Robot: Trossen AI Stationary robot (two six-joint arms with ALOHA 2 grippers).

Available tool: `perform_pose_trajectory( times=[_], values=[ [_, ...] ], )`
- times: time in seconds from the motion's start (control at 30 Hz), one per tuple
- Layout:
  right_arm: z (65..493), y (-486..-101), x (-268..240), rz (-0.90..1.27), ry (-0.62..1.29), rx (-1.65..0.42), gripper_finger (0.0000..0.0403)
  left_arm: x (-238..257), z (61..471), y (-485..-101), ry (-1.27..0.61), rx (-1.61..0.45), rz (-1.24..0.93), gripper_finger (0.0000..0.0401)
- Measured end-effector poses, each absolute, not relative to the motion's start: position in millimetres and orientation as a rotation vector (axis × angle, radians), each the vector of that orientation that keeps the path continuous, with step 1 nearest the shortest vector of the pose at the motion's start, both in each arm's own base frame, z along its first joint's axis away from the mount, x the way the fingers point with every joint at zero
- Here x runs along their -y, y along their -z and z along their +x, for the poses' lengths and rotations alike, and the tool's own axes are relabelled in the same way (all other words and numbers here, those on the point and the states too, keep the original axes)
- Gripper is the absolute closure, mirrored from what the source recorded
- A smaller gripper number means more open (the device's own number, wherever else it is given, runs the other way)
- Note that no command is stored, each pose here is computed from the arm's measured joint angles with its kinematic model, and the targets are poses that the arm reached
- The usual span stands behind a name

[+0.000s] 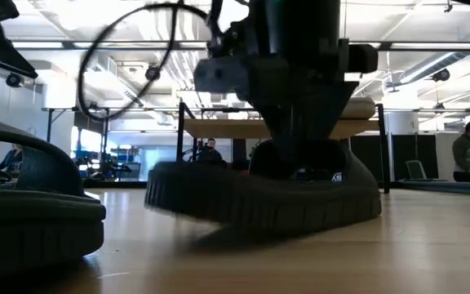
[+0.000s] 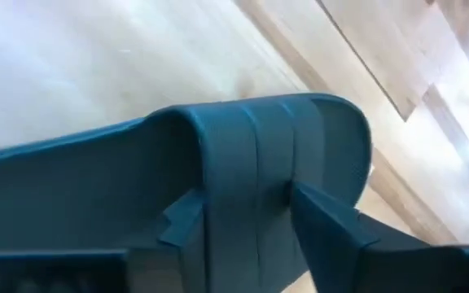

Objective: Pick and place slides into the shelf
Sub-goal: Put the black slide near the shelf

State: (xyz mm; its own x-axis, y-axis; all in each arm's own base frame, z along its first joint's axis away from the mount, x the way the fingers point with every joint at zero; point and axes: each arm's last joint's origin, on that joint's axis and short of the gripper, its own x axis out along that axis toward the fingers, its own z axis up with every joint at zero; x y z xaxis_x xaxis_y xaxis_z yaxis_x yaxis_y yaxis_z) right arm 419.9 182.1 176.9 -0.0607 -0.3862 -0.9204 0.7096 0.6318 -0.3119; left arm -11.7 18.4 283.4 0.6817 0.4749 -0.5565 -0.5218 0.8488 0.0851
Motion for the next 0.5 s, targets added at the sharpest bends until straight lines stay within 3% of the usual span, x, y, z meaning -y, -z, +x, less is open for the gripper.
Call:
perform_pose_trajectory(
  times=[0.23, 0.5],
  values=[
    [418.8, -172.0, -175.6, 0.328, 0.960, -1.383, 0.0381, -18.4, -11.6, -283.3, -0.560, -0.601, -0.082, 0.0239],
    [414.7, -173.7, -184.1, 0.171, 0.781, -1.478, 0.0390, -18.4, -11.6, -283.3, -0.560, -0.601, -0.082, 0.0239]
  ],
)
